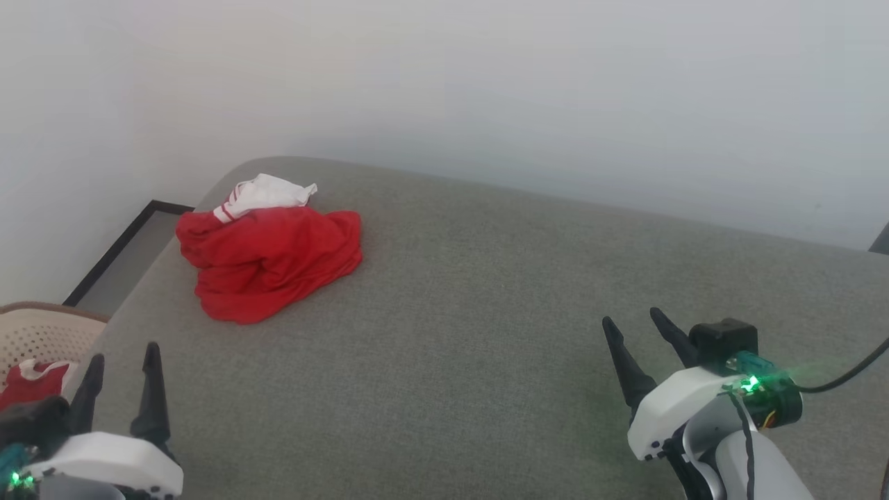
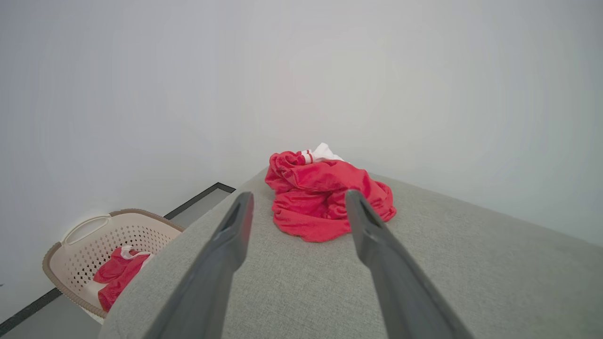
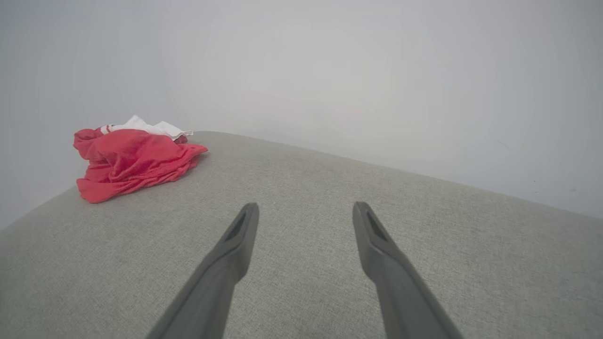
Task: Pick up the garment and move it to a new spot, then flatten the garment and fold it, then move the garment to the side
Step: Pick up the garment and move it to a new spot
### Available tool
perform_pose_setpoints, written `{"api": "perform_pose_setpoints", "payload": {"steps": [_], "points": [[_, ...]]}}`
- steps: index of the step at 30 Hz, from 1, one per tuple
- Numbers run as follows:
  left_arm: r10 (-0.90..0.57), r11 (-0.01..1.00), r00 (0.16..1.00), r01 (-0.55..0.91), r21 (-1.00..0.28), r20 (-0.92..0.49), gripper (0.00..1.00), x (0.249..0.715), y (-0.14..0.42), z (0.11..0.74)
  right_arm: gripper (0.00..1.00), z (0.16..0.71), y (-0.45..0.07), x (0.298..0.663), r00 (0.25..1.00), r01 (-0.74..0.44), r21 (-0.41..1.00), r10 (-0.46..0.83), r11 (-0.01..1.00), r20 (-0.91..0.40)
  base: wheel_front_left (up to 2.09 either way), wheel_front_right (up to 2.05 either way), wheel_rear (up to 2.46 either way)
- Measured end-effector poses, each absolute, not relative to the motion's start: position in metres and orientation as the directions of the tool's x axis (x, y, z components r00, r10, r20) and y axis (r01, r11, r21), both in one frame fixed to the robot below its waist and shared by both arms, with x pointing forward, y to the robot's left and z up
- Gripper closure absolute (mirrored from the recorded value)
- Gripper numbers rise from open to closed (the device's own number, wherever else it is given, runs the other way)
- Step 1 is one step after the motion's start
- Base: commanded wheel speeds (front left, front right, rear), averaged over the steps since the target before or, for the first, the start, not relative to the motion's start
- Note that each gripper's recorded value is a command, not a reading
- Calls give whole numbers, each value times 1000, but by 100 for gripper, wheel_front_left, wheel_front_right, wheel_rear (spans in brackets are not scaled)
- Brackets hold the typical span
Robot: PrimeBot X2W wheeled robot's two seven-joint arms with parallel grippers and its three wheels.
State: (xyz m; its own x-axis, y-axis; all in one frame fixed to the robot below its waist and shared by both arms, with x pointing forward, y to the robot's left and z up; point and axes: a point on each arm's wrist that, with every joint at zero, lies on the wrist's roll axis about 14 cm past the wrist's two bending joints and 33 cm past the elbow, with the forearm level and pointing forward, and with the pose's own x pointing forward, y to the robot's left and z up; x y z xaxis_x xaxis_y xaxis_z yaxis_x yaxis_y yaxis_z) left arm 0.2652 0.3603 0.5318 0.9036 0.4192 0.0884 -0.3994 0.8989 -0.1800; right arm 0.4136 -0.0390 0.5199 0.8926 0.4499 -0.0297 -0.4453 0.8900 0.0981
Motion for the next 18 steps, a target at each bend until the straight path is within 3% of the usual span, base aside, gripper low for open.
{"api": "perform_pose_setpoints", "payload": {"steps": [5,18], "points": [[422,892,904,-401,-207,65,0,278,367,536,0,518,-41,421,892,-446,93,450,890,-35,0,0,0],[345,924,936,-351,-151,-64,0,414,396,553,0,513,-77,480,922,-382,53,384,923,-51,0,0,0]]}}
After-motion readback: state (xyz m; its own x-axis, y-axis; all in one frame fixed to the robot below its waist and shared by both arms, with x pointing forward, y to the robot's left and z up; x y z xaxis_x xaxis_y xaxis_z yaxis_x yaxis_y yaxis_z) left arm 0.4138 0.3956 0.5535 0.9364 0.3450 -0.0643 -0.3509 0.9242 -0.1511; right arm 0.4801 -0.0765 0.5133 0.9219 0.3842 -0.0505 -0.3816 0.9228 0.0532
